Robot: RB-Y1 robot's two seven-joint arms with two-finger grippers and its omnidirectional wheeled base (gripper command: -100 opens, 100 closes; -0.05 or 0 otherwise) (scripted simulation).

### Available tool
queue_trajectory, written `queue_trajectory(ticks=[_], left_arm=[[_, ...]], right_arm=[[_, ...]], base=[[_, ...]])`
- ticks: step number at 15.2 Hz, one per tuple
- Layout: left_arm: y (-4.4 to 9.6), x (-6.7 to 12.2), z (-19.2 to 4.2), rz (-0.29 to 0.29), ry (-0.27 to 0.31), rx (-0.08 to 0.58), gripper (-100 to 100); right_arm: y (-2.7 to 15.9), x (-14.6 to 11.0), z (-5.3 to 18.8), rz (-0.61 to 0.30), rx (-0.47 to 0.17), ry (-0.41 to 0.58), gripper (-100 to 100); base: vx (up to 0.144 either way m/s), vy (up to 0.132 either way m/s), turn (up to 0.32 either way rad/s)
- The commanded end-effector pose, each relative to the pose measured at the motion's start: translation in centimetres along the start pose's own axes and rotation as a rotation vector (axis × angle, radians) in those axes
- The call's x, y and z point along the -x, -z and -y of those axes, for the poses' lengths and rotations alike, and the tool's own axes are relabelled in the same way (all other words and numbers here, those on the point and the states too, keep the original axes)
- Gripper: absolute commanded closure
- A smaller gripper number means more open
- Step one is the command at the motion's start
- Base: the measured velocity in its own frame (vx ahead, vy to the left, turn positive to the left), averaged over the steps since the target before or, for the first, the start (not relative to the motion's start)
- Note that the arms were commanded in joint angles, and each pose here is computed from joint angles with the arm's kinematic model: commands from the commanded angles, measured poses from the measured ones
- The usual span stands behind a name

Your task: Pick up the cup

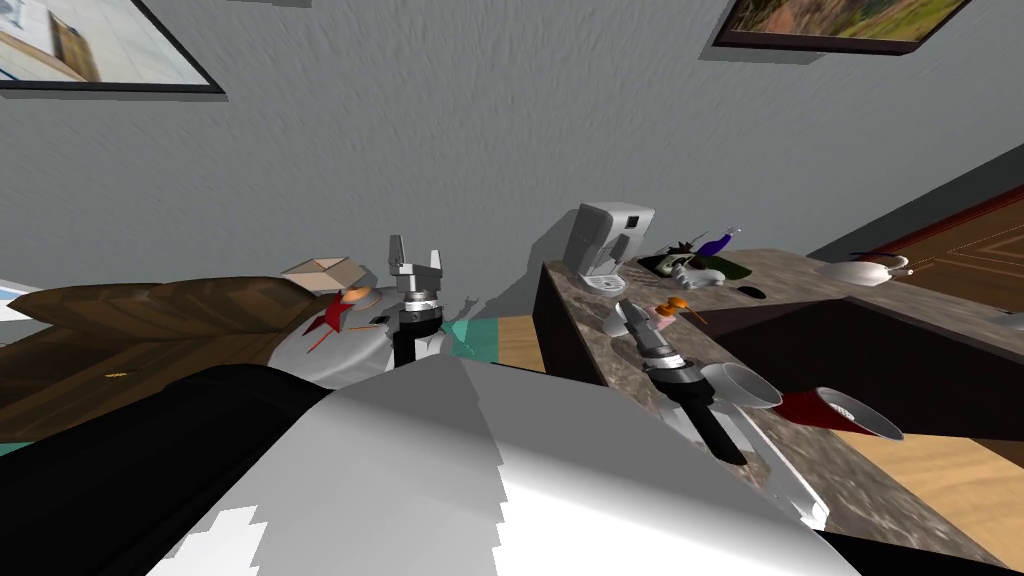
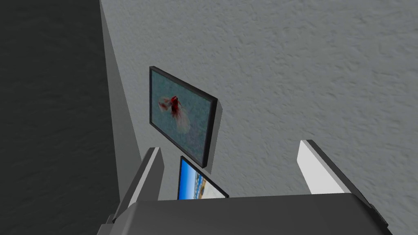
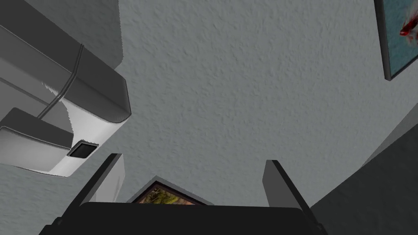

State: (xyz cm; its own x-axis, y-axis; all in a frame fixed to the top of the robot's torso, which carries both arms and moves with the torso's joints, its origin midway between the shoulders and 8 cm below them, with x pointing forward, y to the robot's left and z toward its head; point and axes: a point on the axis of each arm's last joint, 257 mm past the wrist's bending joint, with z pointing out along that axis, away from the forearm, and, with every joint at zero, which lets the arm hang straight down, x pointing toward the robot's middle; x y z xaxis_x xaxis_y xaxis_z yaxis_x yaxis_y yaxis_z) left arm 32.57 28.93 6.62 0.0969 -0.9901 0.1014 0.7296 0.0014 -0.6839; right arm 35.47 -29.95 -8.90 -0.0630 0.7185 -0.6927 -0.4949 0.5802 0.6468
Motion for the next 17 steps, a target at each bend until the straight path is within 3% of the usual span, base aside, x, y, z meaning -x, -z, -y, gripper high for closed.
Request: queue_trajectory(ticks=[1,6,7,9,10,12,13,15,16,17], left_arm=[[0.0,0.0,0.0,0.000,0.000,0.000,0],[0.0,0.0,0.0,0.000,0.000,0.000,0],[0.0,0.0,0.0,0.000,0.000,0.000,0],[0.0,0.0,0.0,0.000,0.000,0.000,0],[0.0,0.0,0.0,0.000,0.000,0.000,0],[0.0,0.0,0.0,0.000,0.000,0.000,0],[0.0,0.0,0.0,0.000,0.000,0.000,0],[0.0,0.0,0.0,0.000,0.000,0.000,0],[0.0,0.0,0.0,0.000,0.000,0.000,0],[0.0,0.0,0.0,0.000,0.000,0.000,0]], right_arm=[[1.0,0.0,1.6,-0.054,-0.036,0.056,-100],[2.0,-0.1,3.0,-0.144,-0.059,0.129,-100],[3.2,-0.1,4.6,-0.185,-0.093,0.172,-100],[3.1,-0.1,4.5,-0.210,-0.087,0.187,-100],[4.4,0.0,6.0,-0.252,-0.121,0.229,-100],[4.3,0.1,6.0,-0.279,-0.114,0.245,-100],[5.7,0.2,7.5,-0.325,-0.147,0.287,-100],[5.5,0.3,7.4,-0.349,-0.140,0.302,-100],[7.0,0.6,8.9,-0.397,-0.173,0.343,-100],[6.9,0.6,8.8,-0.415,-0.167,0.354,-100]], base=[[0.043,0.004,0.021],[0.041,0.008,0.017],[0.048,0.012,0.029],[0.044,0.010,0.017],[0.040,0.021,0.024],[0.039,0.020,0.017],[0.047,0.021,0.033],[0.041,0.021,0.015],[0.036,0.027,0.028],[0.039,0.033,0.031]])
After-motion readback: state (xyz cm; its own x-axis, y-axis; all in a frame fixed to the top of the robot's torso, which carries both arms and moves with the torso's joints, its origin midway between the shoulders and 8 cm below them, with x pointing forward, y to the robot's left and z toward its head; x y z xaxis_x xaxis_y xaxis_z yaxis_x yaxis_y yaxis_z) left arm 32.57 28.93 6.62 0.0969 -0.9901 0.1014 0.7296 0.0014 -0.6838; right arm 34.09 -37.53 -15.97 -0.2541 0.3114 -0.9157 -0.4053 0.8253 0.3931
